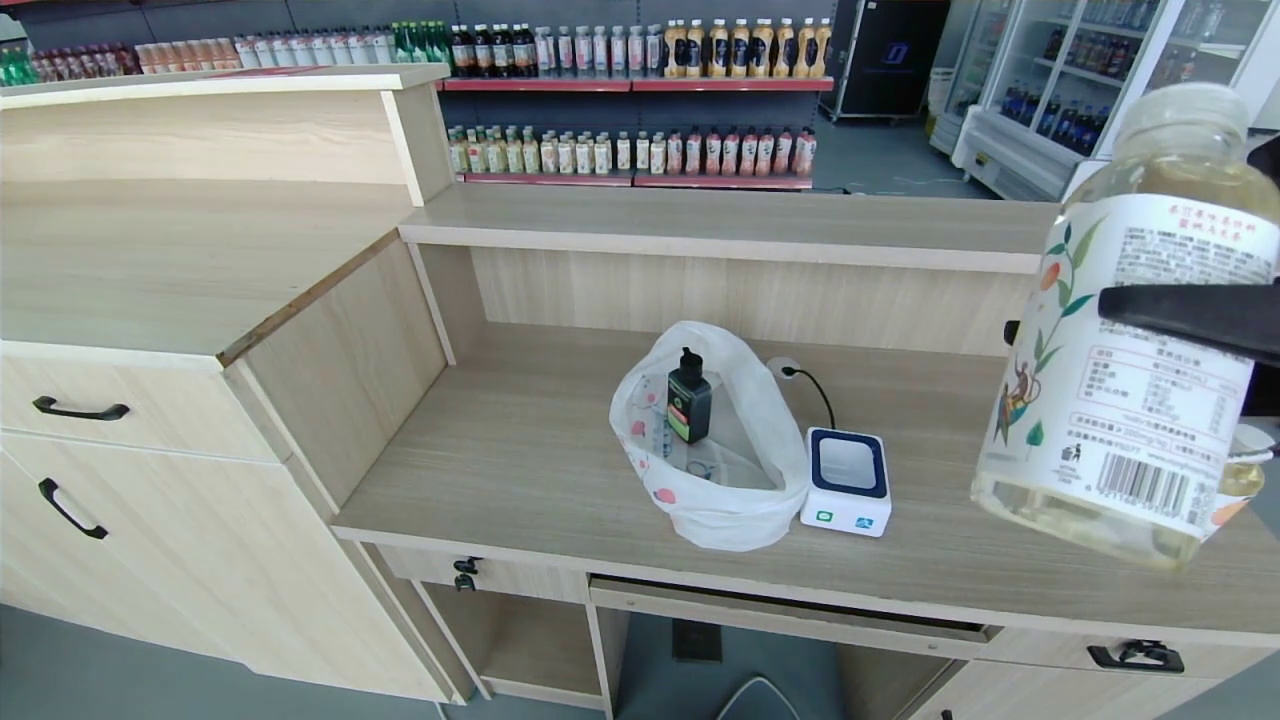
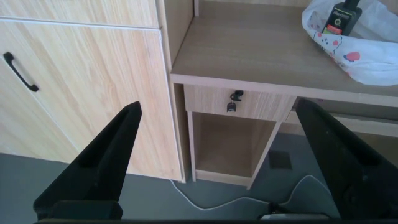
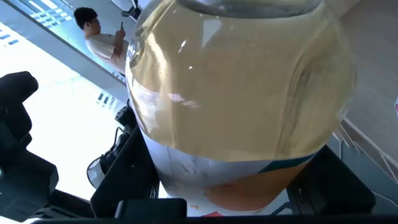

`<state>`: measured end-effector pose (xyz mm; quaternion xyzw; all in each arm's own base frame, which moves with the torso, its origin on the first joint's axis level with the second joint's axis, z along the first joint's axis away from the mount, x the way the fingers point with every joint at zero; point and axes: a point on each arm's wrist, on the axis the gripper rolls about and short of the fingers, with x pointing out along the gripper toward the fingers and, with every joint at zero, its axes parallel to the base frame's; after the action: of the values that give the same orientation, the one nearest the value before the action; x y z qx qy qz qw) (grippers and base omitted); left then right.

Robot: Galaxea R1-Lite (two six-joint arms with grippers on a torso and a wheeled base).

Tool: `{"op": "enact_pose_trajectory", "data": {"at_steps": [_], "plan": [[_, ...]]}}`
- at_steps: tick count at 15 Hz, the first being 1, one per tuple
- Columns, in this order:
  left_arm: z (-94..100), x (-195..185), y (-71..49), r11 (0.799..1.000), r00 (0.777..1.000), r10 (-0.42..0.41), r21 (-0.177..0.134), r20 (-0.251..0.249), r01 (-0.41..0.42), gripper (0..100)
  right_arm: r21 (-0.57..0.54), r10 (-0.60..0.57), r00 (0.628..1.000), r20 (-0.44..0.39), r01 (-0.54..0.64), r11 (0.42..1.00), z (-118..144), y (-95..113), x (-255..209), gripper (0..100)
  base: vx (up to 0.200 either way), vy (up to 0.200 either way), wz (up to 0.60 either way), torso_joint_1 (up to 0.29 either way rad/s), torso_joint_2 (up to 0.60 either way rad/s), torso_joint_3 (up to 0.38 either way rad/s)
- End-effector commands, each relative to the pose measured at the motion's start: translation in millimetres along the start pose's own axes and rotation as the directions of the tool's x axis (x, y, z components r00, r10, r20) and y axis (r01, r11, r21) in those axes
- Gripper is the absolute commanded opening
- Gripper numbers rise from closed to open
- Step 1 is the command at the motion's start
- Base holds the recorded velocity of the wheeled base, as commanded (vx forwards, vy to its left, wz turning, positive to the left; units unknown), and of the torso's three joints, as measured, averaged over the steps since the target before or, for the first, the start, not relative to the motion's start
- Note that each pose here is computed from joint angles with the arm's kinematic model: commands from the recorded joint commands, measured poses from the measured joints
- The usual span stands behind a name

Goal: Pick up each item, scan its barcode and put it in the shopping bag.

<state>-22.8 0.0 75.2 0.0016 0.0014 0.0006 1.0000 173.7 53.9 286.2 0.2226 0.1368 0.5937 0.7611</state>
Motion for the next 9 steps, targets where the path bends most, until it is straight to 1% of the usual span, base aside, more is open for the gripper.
{"op": "enact_pose_trajectory", "data": {"at_steps": [1, 2, 5, 9], "plan": [[0.0, 0, 0.0, 1.000, 1.000, 0.000, 0.000, -0.002, 0.000, 100, -0.002, 0.010, 1.000, -0.005, -0.010, 1.000, -4, 10, -2, 0, 0.000, 0.000, 0.00, 0.000, 0.00, 0.000], [0.0, 0, 0.0, 1.000, 1.000, 0.000, 0.000, -0.002, 0.000, 100, 0.006, 0.016, 1.000, -0.012, -0.016, 1.000, -6, 12, 0, 0, 0.000, 0.000, 0.00, 0.000, 0.00, 0.000], [0.0, 0, 0.0, 1.000, 1.000, 0.000, 0.000, -0.002, 0.000, 100, 0.026, -0.003, 1.000, 0.001, 0.003, 1.000, -12, 22, 10, 0, 0.000, 0.000, 0.00, 0.000, 0.00, 0.000], [0.0, 0, 0.0, 1.000, 1.000, 0.000, 0.000, -0.002, 0.000, 100, 0.009, 0.000, 1.000, -0.009, 0.000, 1.000, -17, 22, 15, 0, 0.000, 0.000, 0.00, 0.000, 0.00, 0.000]]}}
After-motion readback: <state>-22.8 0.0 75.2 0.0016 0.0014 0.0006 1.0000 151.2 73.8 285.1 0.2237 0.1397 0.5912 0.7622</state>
